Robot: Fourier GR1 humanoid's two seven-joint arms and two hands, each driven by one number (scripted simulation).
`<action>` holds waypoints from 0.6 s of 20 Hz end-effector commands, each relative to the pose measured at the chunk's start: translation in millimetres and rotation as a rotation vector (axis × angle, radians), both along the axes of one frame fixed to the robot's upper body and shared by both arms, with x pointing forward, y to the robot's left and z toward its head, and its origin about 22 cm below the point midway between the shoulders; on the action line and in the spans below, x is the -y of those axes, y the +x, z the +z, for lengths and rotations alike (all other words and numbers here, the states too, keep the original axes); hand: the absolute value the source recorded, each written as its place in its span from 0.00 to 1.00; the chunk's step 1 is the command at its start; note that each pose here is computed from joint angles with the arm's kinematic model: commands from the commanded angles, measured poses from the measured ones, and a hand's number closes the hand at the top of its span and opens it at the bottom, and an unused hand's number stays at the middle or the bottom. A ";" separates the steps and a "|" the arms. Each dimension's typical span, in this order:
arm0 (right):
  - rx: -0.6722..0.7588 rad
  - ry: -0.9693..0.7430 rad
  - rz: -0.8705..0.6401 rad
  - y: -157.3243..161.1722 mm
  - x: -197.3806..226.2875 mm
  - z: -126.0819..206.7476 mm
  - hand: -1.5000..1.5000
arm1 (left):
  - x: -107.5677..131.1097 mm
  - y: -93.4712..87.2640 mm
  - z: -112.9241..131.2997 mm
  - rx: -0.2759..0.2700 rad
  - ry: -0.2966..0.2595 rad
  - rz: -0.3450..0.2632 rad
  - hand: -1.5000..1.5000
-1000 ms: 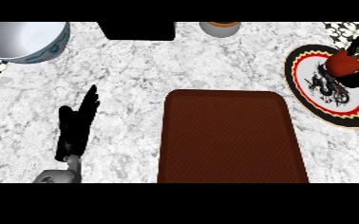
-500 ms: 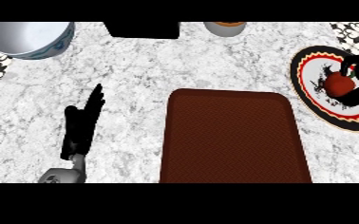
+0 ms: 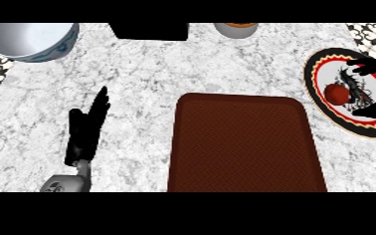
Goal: Pick the bell pepper from the tray and place it in the plate
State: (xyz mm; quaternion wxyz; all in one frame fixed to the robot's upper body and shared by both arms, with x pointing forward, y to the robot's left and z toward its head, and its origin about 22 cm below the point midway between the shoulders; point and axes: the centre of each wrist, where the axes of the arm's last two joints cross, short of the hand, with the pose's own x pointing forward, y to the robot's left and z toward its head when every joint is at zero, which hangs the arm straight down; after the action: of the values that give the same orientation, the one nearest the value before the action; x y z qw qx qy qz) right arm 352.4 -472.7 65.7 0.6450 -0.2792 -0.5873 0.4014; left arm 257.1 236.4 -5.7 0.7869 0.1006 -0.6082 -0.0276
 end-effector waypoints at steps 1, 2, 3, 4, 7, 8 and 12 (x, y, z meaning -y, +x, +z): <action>0.166 0.285 0.058 2.1 5.2 10.6 0.00 | -0.9 -0.5 -1.9 -0.009 0.002 0.019 0.50; 0.214 0.350 0.047 -1.4 16.5 22.7 0.00 | -5.3 5.1 5.5 0.004 0.007 0.021 0.50; 0.226 0.456 0.036 -1.2 11.6 13.0 0.00 | 2.4 0.7 2.4 0.001 0.011 0.027 0.50; 0.246 0.513 0.019 -7.5 23.8 21.4 0.00 | -13.3 2.7 -1.8 -0.016 0.012 0.029 0.50; 0.249 0.639 -0.027 -30.5 48.5 21.6 0.00 | -8.0 2.1 -2.6 0.001 0.007 0.031 0.50; 0.228 0.662 -0.027 -19.0 34.6 16.7 0.00 | -13.9 8.6 1.2 0.005 0.001 0.001 0.50; 0.189 0.695 -0.012 -37.5 53.2 17.5 0.00 | -2.9 -1.1 -6.5 0.000 0.007 -0.008 0.50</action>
State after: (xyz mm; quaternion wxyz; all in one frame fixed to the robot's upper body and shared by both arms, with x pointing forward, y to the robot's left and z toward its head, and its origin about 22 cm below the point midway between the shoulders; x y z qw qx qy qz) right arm 326.8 -514.3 83.3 0.6559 -0.1473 -0.7221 0.1632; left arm 255.7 244.4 -8.0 0.7871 0.1022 -0.6076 -0.0287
